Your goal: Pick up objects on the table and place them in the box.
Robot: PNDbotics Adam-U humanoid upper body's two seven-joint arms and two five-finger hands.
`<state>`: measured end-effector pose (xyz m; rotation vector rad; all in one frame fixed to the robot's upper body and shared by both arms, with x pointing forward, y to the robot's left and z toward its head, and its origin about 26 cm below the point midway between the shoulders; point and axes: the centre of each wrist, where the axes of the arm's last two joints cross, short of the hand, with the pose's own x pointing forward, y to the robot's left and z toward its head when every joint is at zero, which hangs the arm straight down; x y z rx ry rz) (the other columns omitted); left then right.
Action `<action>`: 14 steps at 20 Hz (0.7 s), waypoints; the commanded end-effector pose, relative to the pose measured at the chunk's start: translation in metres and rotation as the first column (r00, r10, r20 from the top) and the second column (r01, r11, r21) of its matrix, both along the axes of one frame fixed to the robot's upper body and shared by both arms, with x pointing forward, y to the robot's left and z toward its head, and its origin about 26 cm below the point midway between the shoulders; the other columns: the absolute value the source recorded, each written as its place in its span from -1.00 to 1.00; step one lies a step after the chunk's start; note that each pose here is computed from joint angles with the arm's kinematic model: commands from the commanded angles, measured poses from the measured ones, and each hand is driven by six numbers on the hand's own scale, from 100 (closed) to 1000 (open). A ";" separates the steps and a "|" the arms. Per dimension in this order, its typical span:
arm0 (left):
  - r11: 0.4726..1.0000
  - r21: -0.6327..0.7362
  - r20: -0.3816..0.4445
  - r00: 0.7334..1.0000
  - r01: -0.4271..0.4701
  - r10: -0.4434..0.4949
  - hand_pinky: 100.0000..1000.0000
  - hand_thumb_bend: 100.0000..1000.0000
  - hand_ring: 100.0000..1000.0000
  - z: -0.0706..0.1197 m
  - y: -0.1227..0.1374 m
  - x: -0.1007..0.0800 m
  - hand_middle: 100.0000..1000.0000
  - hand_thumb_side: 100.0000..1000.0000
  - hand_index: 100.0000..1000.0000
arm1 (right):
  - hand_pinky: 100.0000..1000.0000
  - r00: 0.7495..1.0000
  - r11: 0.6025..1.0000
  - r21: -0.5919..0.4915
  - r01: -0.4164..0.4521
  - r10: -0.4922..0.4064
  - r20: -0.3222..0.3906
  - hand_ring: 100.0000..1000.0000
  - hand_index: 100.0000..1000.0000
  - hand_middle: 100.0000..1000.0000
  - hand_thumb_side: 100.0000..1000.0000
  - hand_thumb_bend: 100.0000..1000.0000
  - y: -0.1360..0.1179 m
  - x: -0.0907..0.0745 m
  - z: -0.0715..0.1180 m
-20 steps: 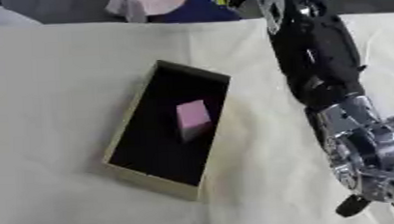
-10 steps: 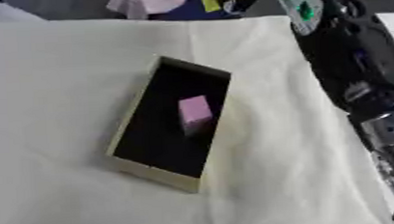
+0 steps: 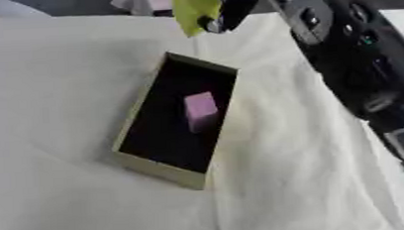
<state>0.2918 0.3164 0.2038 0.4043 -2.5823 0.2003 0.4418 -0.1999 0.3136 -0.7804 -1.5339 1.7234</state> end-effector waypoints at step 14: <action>0.999 0.040 -0.015 1.000 -0.003 0.004 0.31 -0.55 0.44 0.002 0.004 -0.006 0.46 0.30 0.65 | 0.38 0.980 0.989 -0.003 -0.149 0.148 -0.131 0.22 0.16 -0.22 -0.62 -1.00 0.031 -0.008 -0.024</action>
